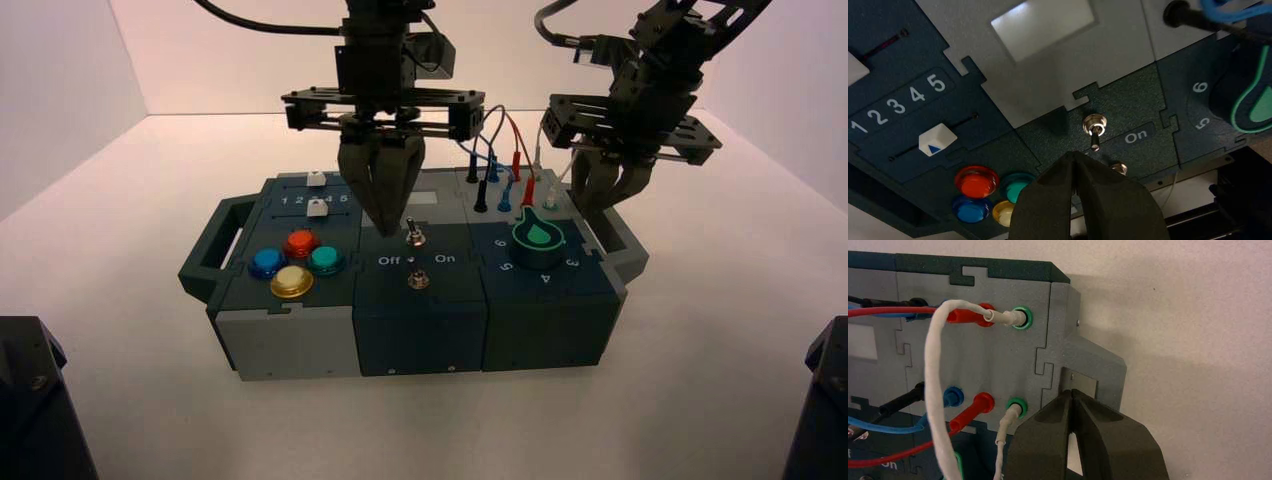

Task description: Flip the top switch on with the left gripper.

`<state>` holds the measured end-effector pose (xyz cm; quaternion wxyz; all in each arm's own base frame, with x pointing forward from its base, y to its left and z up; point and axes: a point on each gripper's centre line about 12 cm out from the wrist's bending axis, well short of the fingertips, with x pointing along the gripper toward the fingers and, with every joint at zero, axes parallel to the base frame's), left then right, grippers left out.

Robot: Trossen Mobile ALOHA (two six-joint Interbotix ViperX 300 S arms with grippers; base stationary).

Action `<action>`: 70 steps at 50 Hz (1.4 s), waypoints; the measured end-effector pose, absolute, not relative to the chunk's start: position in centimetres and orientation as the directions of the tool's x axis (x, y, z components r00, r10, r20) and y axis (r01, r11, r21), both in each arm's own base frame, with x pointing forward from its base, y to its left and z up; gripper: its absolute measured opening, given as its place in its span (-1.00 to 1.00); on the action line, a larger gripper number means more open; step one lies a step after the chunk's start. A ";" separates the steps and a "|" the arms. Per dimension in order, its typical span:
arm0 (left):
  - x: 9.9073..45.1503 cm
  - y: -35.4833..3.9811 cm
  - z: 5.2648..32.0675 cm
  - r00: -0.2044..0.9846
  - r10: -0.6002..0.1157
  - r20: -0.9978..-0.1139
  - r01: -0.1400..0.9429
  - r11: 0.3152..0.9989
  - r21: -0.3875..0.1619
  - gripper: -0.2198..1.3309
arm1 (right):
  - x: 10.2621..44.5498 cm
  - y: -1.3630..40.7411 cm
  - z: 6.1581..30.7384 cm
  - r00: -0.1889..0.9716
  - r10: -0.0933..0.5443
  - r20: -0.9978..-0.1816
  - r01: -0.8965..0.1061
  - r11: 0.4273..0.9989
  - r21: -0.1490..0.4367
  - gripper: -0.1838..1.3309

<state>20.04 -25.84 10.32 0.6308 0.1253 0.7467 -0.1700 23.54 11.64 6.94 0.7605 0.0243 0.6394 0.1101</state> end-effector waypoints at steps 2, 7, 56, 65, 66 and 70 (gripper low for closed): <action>20.1 -25.9 10.4 -0.171 -0.030 -0.985 0.402 0.911 -0.097 -0.93 | 23.5 11.6 6.9 0.158 0.198 -0.967 -0.138 0.975 0.177 -0.99; 20.1 -26.1 10.3 -0.171 -0.029 -0.985 0.403 0.910 -0.097 -0.93 | 23.5 11.6 6.9 0.157 0.197 -0.968 -0.136 0.975 0.177 -0.99; 20.2 -28.3 10.3 -0.181 -0.009 -0.983 0.451 0.888 -0.091 -0.93 | 23.6 11.7 6.9 0.161 0.196 -0.967 -0.147 0.974 0.173 -0.99; 20.2 -28.4 10.4 -0.179 -0.011 -0.984 0.453 0.887 -0.092 -0.93 | 23.6 11.7 6.9 0.161 0.195 -0.967 -0.147 0.974 0.172 -0.99; 20.2 -28.4 10.4 -0.177 -0.009 -0.984 0.454 0.886 -0.090 -0.92 | 23.6 11.7 6.9 0.162 0.196 -0.967 -0.147 0.974 0.173 -0.99; 20.2 -28.4 10.5 -0.163 -0.001 -0.987 0.468 0.880 -0.079 -0.92 | 23.6 11.7 6.9 0.161 0.196 -0.967 -0.147 0.974 0.173 -0.99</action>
